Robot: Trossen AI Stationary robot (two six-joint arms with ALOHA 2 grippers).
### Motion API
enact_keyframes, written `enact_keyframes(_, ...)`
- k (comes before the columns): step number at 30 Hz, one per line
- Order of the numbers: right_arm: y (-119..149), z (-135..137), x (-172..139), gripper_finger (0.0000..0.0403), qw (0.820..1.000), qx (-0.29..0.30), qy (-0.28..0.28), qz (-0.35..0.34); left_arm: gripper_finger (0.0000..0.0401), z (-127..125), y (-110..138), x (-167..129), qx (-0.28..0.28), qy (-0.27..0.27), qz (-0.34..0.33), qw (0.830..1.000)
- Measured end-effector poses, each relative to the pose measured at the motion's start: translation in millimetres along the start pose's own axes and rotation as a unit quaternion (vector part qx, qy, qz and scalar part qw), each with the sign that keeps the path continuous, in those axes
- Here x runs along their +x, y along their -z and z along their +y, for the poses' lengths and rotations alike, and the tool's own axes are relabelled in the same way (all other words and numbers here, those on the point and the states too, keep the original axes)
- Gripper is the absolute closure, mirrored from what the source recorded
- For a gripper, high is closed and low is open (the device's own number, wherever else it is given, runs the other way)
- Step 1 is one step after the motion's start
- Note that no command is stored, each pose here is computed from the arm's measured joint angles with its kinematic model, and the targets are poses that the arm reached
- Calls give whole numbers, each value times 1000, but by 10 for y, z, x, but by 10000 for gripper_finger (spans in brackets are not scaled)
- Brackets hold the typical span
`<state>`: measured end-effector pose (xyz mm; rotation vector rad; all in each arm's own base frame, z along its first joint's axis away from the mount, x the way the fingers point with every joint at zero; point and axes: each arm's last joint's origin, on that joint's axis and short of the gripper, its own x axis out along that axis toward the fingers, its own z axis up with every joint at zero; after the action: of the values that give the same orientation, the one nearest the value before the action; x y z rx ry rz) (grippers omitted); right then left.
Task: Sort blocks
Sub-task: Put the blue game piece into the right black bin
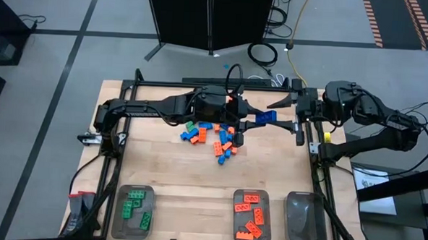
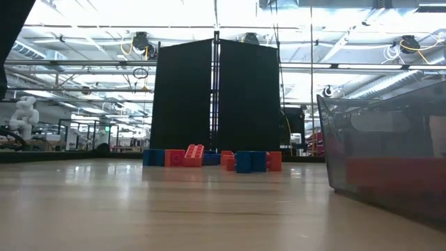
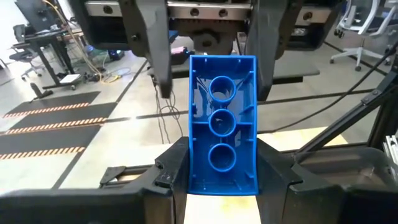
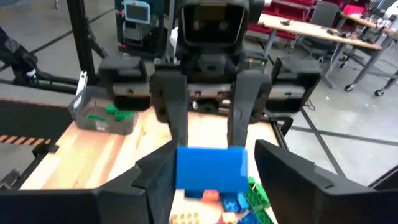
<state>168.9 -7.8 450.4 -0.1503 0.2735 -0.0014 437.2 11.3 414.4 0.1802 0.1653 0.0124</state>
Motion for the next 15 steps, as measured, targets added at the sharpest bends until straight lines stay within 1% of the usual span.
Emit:
enact_keyframes(5,2,1,1,226,1000,-2,-1,1,280,0,0,0,0,0,0,1000)
enact_keyframes(9,8,3,0,276,1000,-4,-2,4,280,3,1,0,0,0,1,1000)
enact_keyframes(15,10,1,0,279,1000,-13,0,5,280,1,2,0,1,0,1,1000)
